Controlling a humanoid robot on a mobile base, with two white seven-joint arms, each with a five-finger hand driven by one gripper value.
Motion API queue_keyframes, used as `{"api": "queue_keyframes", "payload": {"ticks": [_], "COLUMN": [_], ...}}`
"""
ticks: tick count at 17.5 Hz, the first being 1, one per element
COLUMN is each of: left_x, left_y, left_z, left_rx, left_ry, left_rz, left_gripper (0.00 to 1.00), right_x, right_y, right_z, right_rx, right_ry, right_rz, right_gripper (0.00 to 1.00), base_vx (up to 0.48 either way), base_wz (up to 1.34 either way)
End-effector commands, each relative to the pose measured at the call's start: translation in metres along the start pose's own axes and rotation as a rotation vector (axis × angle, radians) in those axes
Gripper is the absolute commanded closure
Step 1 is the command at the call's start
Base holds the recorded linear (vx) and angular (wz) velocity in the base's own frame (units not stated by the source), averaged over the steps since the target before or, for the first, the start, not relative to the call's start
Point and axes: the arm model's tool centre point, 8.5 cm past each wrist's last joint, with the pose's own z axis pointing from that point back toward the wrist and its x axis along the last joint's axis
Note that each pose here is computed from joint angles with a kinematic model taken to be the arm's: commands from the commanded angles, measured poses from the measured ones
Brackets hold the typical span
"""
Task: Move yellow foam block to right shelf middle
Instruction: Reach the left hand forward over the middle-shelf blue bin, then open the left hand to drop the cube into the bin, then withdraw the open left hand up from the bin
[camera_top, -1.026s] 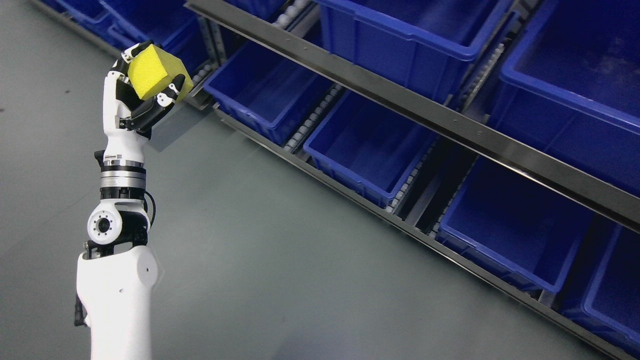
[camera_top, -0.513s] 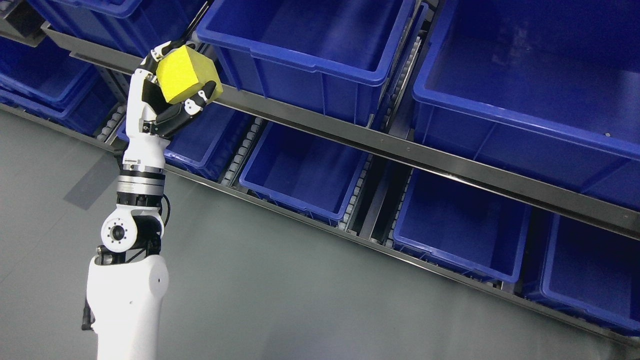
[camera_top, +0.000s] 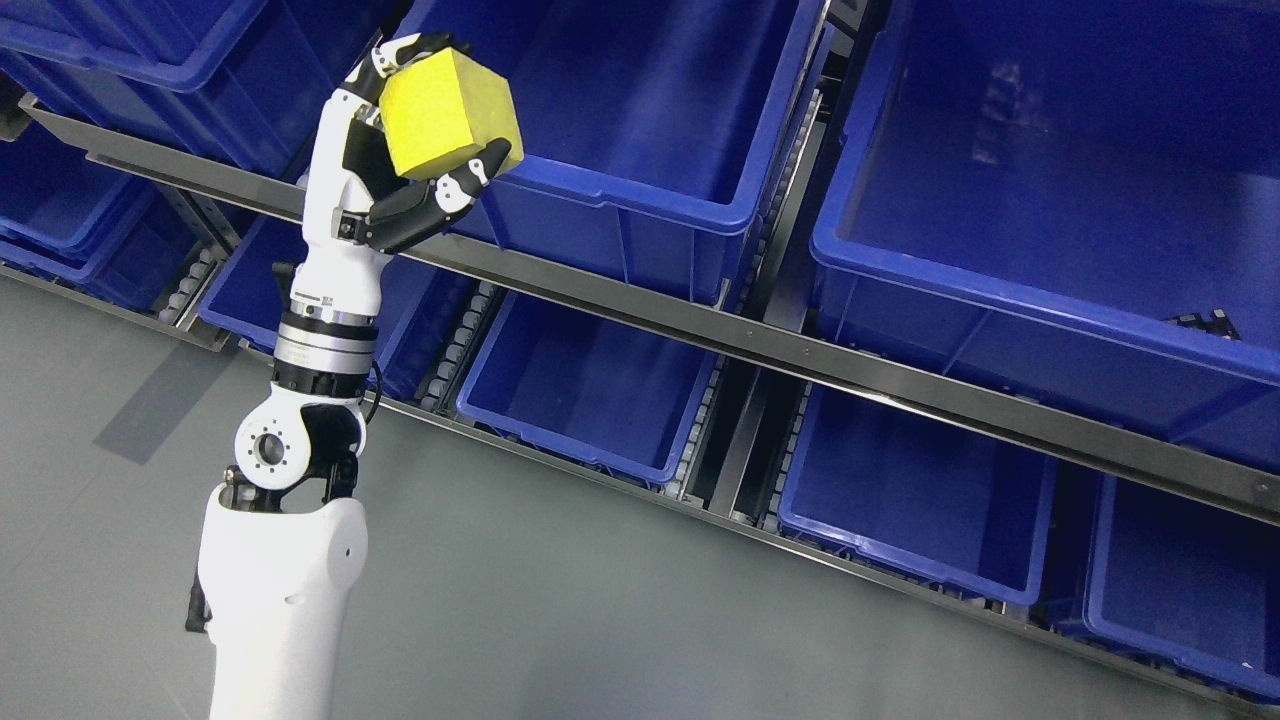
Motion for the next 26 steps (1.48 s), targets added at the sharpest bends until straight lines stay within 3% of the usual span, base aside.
{"api": "queue_keyframes", "payload": {"ticks": [1,4,11,12,15,18,22,26], "left_x": [0.041,0.055,0.012,-0.006,-0.044,-0.047,-0.039,-0.023], "left_y": [-0.022,-0.017,-0.006,-0.006,-0.015,-0.022,-0.028,-0.032], "left_z": [-0.056,-0.098,-0.163,-0.164,-0.165,-0.166,-0.161,-0.133], "left_rx": [-0.113,-0.126,-0.089,-0.079,-0.108,-0.128,-0.148,-0.141], "left_ry": [-0.061,0.004,0.427,0.488,0.647,0.657,0.545,0.287], "left_rz": [-0.005,0.026,0.049,0.044,0.018,0.002,0.008,0.024], "left_gripper": [0.56,0.56,0.49,0.43,0.03,0.0,0.0,0.0], "right_x": [0.008,0.008,0.008,0.008,0.008,0.008,0.008,0.008], "right_y": [-0.011,-0.011,-0.011,-0.011,-0.011,-0.011,-0.011,-0.011], "right_z": [-0.001,-0.001,-0.001,-0.001,-0.001,-0.001,-0.001,-0.001], "right_rx": [-0.017,-0.017,-0.017,-0.017,-0.017,-0.017,-0.017,-0.017], "right_ry": [-0.02,-0.02,-0.02,-0.02,-0.02,-0.02,-0.02,-0.02], "right_rz": [0.002,0.002,0.002,0.002,0.002,0.002,0.002,0.002], "right_gripper": [0.0,0.0,0.0,0.0,0.0,0.0,0.0,0.0], "base_vx": [0.107,0.109,0.075,0.047,0.033,0.023,0.005,-0.003], "base_wz": [0.0,-0.01,0.0,0.0,0.0,0.0,0.0,0.0]}}
